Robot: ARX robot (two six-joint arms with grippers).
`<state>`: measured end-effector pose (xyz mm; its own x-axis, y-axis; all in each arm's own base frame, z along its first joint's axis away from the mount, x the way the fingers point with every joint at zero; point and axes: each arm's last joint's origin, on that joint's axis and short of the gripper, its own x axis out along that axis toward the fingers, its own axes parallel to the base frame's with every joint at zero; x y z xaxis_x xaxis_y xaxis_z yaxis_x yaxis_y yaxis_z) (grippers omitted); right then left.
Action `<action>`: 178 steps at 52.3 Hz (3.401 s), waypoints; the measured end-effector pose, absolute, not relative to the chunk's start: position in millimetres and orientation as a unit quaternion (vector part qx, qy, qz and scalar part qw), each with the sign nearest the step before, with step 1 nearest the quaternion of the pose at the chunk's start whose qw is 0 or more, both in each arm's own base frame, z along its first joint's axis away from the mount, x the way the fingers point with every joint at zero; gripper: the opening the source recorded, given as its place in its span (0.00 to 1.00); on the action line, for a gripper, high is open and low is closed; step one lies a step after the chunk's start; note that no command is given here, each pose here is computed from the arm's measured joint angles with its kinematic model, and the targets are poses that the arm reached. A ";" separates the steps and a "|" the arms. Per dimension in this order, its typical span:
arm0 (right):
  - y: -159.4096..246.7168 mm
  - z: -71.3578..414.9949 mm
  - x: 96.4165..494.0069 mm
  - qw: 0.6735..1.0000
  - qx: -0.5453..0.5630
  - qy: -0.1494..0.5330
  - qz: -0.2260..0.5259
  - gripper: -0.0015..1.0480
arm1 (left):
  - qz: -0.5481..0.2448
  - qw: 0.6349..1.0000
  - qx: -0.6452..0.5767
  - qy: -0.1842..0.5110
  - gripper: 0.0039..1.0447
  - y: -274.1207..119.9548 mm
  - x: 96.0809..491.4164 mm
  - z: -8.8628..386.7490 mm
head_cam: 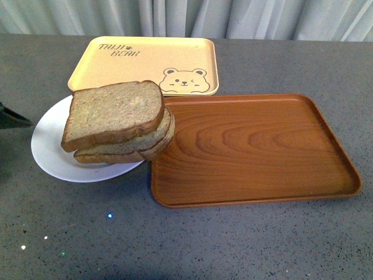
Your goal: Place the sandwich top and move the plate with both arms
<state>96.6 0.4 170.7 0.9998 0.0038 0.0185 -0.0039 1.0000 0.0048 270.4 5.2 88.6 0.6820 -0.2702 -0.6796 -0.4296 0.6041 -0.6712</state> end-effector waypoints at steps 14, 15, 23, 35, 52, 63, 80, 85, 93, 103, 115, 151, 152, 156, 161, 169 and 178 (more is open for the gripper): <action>0.4 170.7 96.6 1.000 0.002 -0.009 0.002 0.91 | 0.060 0.778 -0.479 0.402 0.92 -8.8 284.4 62.2; 0.4 170.7 96.6 1.000 0.002 -0.009 0.002 0.91 | 0.060 0.777 -0.483 0.399 0.92 -9.0 285.5 62.2; 0.4 170.7 96.6 1.000 0.002 -0.009 0.002 0.91 | 0.063 0.766 -0.510 0.387 0.92 -11.3 292.8 58.6; 0.4 170.7 96.6 1.000 0.002 -0.009 0.002 0.91 | 0.061 0.755 -0.526 0.386 0.92 -13.6 295.6 56.0; 0.4 170.7 96.6 1.000 0.002 -0.009 0.002 0.91 | 0.053 0.741 -0.553 0.378 0.91 -17.0 296.6 52.3; 0.4 170.7 96.6 1.000 0.002 -0.009 0.002 0.91 | 0.060 0.721 -0.573 0.385 0.57 -17.5 292.1 43.5; 0.4 170.7 96.6 1.000 0.002 -0.009 0.002 0.91 | 0.054 0.706 -0.583 0.399 0.10 -20.6 288.7 35.5; 0.4 170.7 96.6 1.000 0.002 -0.009 0.002 0.91 | 0.037 0.707 -0.584 0.397 0.02 -21.7 289.9 37.4; 0.3 170.7 96.6 1.000 0.002 -0.009 0.002 0.91 | 0.029 0.711 -0.585 0.389 0.02 -23.4 288.8 37.9; 0.4 170.7 96.6 1.000 0.002 -0.009 0.002 0.91 | 0.023 0.710 -0.592 0.381 0.02 -24.9 283.9 37.6; 0.4 170.7 96.6 1.000 0.002 -0.009 0.002 0.91 | 0.011 0.711 -0.599 0.367 0.02 -26.2 279.0 46.1; 0.4 170.7 96.6 1.000 0.002 -0.009 0.002 0.91 | -0.052 0.745 -0.569 0.344 0.02 -67.8 378.9 99.6; 0.4 170.7 96.6 1.000 0.002 -0.009 0.002 0.91 | -0.051 0.745 -0.568 0.345 0.02 -68.5 380.7 98.8; 0.4 170.7 96.6 1.000 0.002 -0.009 0.002 0.91 | -0.043 0.747 -0.563 0.351 0.02 -72.8 399.6 91.7; 0.4 170.7 96.6 1.000 0.002 -0.009 0.002 0.91 | -0.034 0.749 -0.559 0.354 0.02 -75.6 417.6 84.8; 0.4 170.7 96.6 1.000 0.002 -0.009 0.002 0.91 | -0.025 0.754 -0.551 0.356 0.02 -78.9 439.4 78.7; 0.4 170.7 96.6 1.000 0.002 -0.009 0.002 0.91 | -0.027 0.759 -0.541 0.360 0.02 -83.6 454.8 74.7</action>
